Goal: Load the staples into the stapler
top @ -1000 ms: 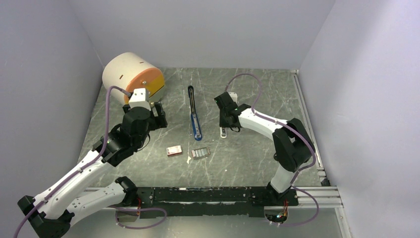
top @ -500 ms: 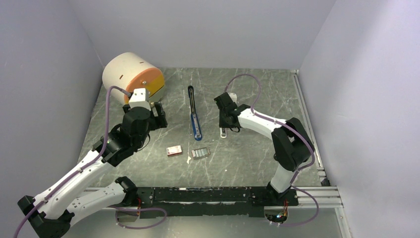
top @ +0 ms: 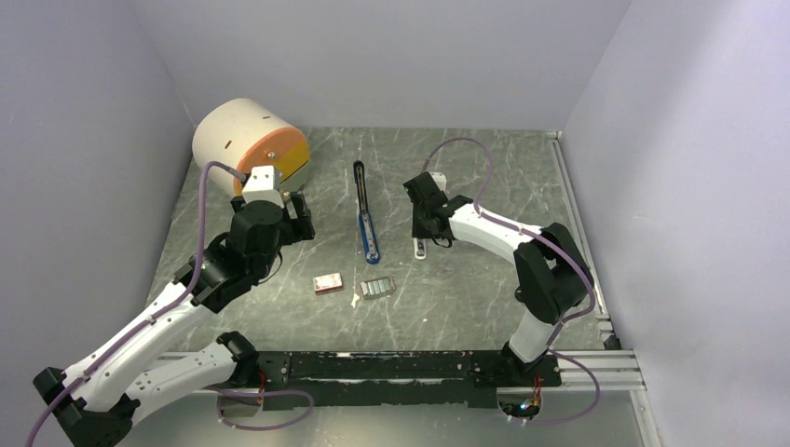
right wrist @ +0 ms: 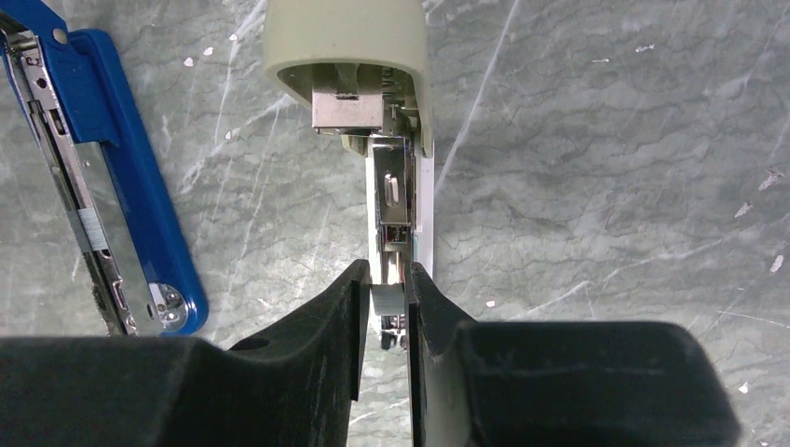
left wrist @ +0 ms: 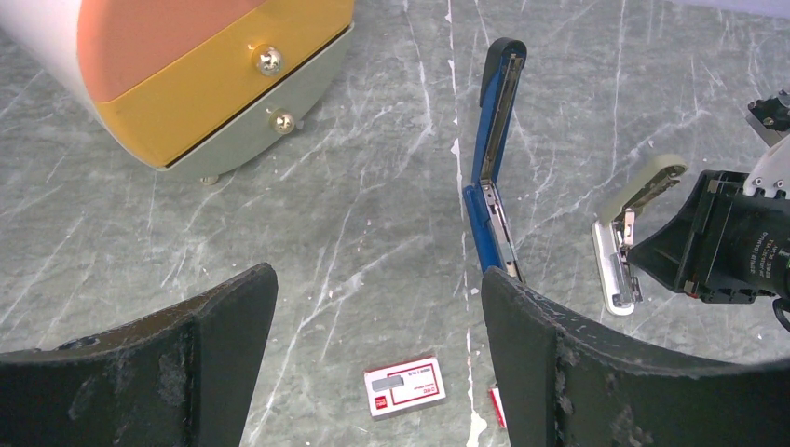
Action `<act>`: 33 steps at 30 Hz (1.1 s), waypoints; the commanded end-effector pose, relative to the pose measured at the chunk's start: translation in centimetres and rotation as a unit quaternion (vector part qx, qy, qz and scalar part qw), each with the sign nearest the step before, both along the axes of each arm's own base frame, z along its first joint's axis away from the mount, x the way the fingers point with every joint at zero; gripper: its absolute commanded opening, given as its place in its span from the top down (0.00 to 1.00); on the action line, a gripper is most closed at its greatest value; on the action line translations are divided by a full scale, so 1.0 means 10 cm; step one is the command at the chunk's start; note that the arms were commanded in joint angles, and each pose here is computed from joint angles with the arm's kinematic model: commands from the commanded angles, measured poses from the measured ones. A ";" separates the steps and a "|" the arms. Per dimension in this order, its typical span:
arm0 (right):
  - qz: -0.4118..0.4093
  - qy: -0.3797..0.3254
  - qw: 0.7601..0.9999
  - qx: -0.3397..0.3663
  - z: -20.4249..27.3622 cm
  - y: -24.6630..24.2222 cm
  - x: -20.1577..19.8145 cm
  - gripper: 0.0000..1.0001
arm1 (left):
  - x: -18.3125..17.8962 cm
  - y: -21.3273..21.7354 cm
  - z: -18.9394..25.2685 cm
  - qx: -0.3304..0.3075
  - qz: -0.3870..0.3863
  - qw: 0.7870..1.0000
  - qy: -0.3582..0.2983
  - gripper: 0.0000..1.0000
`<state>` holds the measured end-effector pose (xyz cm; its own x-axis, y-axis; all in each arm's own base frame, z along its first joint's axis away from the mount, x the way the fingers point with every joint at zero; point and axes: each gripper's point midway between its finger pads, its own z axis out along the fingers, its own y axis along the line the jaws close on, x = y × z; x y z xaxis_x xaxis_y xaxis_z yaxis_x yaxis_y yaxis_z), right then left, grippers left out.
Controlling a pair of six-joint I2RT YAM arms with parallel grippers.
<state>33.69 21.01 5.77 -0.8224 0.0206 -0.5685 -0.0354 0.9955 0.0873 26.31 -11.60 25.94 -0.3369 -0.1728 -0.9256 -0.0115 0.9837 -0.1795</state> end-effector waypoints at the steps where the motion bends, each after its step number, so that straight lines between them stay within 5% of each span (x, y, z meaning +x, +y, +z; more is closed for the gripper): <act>1: 0.000 -0.006 1.000 0.004 0.01 0.00 0.00 0.76 | 0.00 0.03 0.00 -0.003 0.007 1.000 -0.003 0.15; 33: 0.008 -0.005 1.000 -0.007 -0.06 -0.03 0.00 0.77 | 0.01 0.03 -0.01 -0.001 0.008 1.000 -0.001 0.15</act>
<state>33.40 20.78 5.01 -0.8287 -0.0038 -0.5596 -0.0524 0.9961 0.0709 26.31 -11.61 25.93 -0.3371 -0.1726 -0.9255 -0.0116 0.9837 -0.1792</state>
